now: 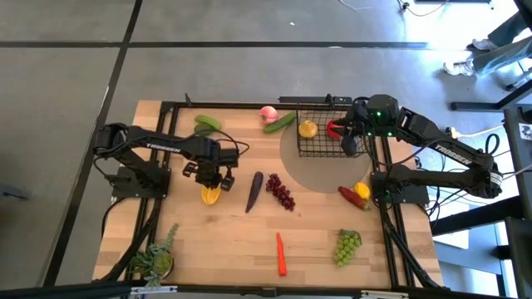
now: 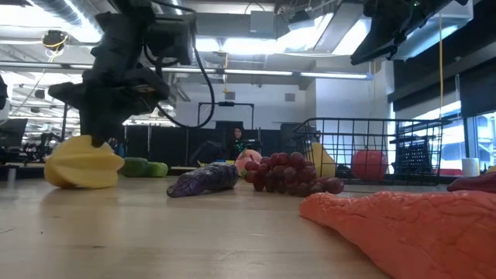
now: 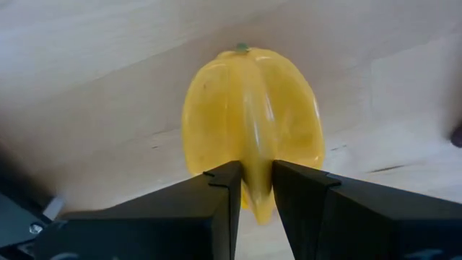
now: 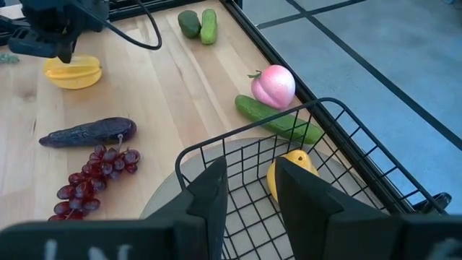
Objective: Build produce basket
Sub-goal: Put the yellow starfruit into the black wire basket
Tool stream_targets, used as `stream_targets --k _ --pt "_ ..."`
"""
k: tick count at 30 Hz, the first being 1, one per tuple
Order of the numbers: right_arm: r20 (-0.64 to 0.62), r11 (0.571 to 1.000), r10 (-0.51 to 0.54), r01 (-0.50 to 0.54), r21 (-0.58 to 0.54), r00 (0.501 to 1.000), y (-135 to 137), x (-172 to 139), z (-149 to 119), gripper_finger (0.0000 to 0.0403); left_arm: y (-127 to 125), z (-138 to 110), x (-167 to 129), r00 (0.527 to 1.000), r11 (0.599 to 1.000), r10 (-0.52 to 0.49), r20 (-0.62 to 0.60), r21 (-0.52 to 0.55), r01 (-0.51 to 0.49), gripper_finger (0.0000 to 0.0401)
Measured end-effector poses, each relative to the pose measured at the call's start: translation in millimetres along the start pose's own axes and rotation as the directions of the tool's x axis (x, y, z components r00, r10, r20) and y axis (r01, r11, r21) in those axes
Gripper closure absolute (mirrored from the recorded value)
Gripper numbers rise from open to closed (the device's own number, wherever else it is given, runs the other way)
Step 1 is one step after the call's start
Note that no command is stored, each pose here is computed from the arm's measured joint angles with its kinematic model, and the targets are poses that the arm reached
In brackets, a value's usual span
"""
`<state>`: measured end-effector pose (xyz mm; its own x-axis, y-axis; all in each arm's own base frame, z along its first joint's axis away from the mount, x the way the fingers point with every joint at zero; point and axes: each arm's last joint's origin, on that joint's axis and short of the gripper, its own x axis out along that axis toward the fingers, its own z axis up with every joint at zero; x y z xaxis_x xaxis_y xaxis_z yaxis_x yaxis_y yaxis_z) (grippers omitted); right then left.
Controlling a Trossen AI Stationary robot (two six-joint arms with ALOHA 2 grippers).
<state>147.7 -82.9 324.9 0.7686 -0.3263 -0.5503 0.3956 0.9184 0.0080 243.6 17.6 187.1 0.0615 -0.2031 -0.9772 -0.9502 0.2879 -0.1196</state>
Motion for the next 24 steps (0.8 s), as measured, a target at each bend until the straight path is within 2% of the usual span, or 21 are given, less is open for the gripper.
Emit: stream_targets --k 8,13,24 --pt "0.029 1.0 -0.002 0.002 -0.003 1.0 0 0 3 0.0291 -1 -2 2 1.0 0.998 0.008 0.022 0.065 -0.009 0.0388" --pt "0.045 1.0 -0.003 0.003 -0.007 0.999 0 0 4 0.0291 -5 0 -3 0.998 0.992 0.007 0.06 0.122 -0.014 0.0394" --pt "0.047 1.0 -0.009 0.011 -0.027 0.999 0 0 5 0.0291 -27 33 -73 0.951 0.956 -0.104 0.292 0.294 0.014 0.04"
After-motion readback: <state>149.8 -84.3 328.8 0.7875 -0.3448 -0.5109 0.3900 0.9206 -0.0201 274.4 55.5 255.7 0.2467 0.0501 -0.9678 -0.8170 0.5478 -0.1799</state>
